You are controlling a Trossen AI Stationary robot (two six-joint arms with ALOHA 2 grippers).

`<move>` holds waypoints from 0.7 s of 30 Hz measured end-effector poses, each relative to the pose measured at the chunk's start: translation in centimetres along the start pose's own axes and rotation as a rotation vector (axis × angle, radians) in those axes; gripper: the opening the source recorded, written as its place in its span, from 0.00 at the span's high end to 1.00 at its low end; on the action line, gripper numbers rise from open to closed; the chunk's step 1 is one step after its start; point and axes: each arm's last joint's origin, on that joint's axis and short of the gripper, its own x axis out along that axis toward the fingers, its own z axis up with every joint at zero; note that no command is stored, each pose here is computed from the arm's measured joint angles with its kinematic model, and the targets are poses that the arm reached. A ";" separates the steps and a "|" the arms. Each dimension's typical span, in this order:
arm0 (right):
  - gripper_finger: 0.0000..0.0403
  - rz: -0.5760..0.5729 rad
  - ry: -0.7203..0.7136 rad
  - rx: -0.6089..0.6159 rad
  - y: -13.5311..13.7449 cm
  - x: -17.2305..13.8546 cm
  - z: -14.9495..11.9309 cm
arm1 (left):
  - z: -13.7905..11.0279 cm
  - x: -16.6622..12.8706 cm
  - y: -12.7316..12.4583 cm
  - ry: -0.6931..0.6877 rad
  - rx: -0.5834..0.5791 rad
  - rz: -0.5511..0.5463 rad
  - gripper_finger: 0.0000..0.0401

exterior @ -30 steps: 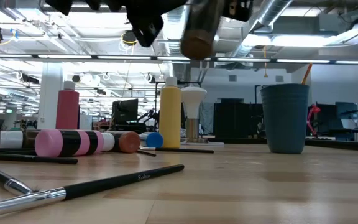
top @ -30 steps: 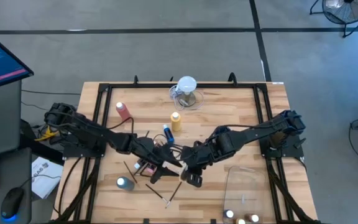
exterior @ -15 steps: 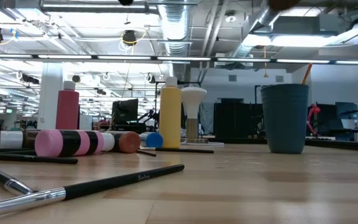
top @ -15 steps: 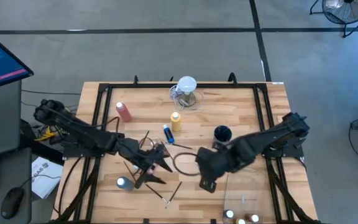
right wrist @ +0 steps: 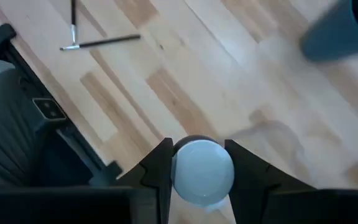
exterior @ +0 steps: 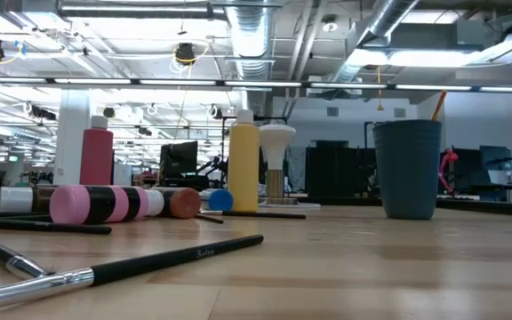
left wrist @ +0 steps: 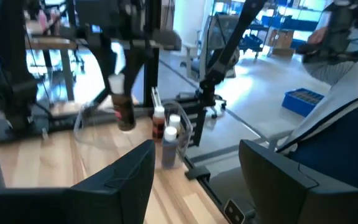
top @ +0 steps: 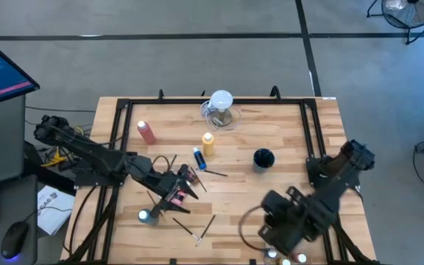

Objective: Pick & Place Paint Supplies
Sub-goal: Put the small dark green paint bottle into the transparent bin

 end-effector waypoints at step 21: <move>0.74 -0.115 -0.073 0.313 -1.4 5.3 -8.6 | 2.1 -2.3 0.1 -0.092 0.167 0.017 0.45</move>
